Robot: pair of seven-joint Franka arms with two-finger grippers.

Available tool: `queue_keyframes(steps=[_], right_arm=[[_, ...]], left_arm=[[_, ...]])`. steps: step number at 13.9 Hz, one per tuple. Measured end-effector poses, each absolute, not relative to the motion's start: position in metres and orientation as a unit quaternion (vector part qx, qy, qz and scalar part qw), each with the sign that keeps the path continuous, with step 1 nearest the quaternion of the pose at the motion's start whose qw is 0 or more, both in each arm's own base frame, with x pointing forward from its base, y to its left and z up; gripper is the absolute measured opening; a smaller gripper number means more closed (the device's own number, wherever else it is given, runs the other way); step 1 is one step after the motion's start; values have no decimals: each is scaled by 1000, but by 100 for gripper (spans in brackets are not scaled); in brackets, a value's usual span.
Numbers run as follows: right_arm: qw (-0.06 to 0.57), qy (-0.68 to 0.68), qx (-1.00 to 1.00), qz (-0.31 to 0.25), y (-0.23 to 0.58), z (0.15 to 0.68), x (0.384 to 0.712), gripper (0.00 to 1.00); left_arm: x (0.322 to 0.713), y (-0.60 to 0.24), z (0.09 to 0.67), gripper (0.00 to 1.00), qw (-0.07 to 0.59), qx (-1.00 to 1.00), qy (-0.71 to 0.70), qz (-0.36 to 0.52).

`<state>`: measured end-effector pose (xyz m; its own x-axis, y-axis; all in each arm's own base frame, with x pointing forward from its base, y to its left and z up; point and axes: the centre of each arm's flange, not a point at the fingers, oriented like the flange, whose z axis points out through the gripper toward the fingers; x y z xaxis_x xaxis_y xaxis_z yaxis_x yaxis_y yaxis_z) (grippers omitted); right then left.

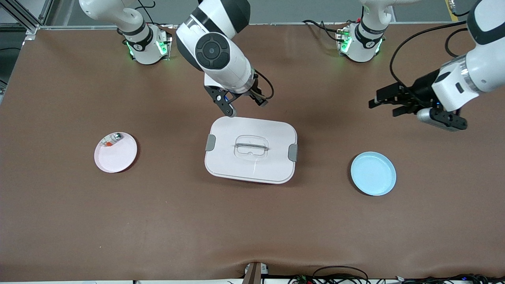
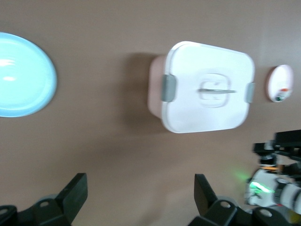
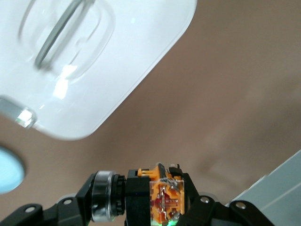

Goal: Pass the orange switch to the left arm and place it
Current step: 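Lift the switch over the box with the right gripper while the left gripper approaches, then hold the switch up while the left gripper grasps it from the right gripper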

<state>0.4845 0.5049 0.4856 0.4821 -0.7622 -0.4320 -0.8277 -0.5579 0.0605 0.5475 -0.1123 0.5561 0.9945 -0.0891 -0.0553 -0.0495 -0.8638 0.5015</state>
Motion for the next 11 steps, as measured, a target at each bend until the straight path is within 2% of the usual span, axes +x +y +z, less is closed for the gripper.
queue_keyframes(steps=[6, 11], right_arm=[[194, 516, -788, 274, 521, 509, 499, 73], [254, 550, -743, 284, 546, 516, 494, 73]], left_arm=[[532, -120, 534, 100, 342, 938, -56, -19], [510, -160, 560, 93, 356, 932, -63, 7]])
